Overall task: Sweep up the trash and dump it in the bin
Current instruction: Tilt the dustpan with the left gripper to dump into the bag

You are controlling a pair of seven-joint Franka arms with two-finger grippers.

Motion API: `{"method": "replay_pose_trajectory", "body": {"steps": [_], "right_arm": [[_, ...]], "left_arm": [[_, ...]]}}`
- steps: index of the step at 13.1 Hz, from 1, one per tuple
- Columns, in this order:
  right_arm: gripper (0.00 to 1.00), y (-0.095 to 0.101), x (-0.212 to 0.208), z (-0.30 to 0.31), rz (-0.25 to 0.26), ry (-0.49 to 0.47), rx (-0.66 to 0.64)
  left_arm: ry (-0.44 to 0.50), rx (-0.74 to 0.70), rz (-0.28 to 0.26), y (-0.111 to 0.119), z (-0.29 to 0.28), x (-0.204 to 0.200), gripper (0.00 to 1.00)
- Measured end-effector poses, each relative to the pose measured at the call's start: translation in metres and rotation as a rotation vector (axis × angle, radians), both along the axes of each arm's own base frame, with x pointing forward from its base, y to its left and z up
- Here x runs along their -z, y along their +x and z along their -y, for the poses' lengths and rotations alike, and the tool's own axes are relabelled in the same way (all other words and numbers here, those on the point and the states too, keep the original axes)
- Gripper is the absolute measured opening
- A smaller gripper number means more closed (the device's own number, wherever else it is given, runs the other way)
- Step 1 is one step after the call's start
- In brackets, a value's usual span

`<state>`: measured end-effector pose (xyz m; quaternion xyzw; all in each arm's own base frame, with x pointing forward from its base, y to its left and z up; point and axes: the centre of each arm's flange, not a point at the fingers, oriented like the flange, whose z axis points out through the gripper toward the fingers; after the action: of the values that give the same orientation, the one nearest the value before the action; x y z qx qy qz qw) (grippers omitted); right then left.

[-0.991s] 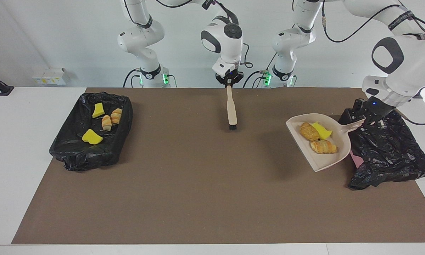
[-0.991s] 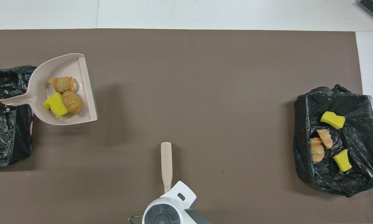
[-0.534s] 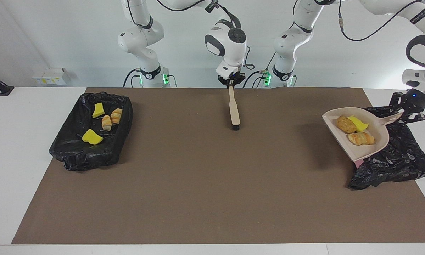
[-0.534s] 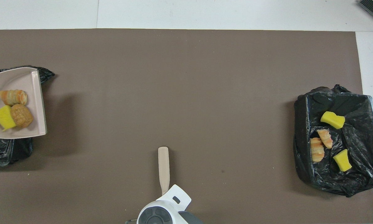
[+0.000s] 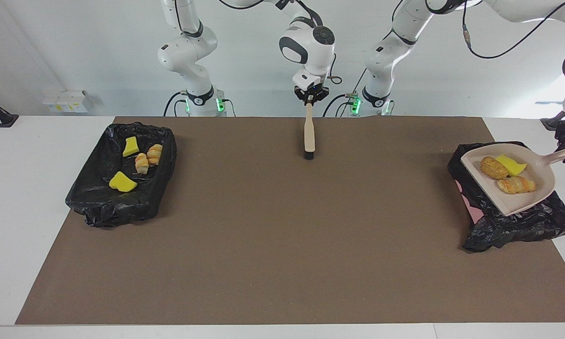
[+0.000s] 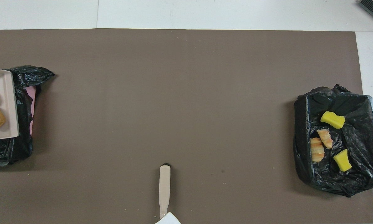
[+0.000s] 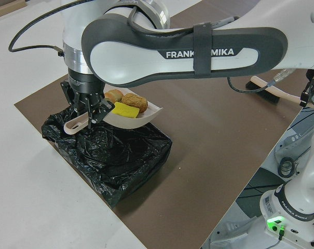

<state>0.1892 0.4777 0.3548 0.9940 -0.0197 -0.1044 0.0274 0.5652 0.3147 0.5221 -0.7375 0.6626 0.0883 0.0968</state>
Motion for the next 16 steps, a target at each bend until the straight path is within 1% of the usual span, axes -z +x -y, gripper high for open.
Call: {"method": "replay_pose_trajectory", "body": {"steps": [2,3,5,7,8,9,10,11,12,13,15,16], "right_arm": [[0.26,-0.019,0.005,0.012,0.007,-0.022,-0.029],[0.26,-0.023,0.005,0.018,0.011,-0.026,-0.043],[0.26,-0.024,0.005,0.023,0.013,-0.025,-0.067],[0.26,-0.023,0.007,0.026,0.009,-0.023,-0.096],[0.26,-0.022,0.007,0.027,0.008,-0.022,-0.099],[0.26,-0.022,0.007,0.027,0.008,-0.022,-0.1],[0.29,-0.021,0.008,0.028,0.007,-0.023,-0.1],[0.29,-0.02,0.009,0.028,0.006,-0.024,-0.1],[0.36,-0.019,0.009,0.029,0.006,-0.024,-0.097],[0.39,-0.016,0.009,0.03,0.006,-0.024,-0.091],[0.41,-0.001,0.007,0.033,0.012,-0.013,-0.059],[0.5,0.008,0.004,0.035,0.016,-0.005,-0.04]], "left_arm": [[0.157,0.043,-0.061,-0.002,-0.009,-0.006,0.32],[0.244,0.061,-0.089,0.002,-0.006,-0.009,0.32],[0.382,0.06,-0.103,0.012,0.01,-0.016,0.32],[0.525,0.058,-0.099,0.022,0.033,-0.021,0.32],[0.599,0.047,-0.084,0.025,0.049,-0.022,0.32],[0.657,0.034,-0.063,0.025,0.064,-0.024,0.32],[0.712,0.034,-0.048,0.023,0.078,-0.026,0.32],[0.784,0.055,-0.042,0.02,0.091,-0.031,0.32],[0.849,0.074,-0.039,0.018,0.101,-0.037,0.32],[0.897,0.082,-0.029,0.016,0.109,-0.044,0.32],[0.931,0.081,-0.009,0.011,0.117,-0.061,0.32],[0.941,0.077,-0.006,0.008,0.121,-0.067,0.32]]}}
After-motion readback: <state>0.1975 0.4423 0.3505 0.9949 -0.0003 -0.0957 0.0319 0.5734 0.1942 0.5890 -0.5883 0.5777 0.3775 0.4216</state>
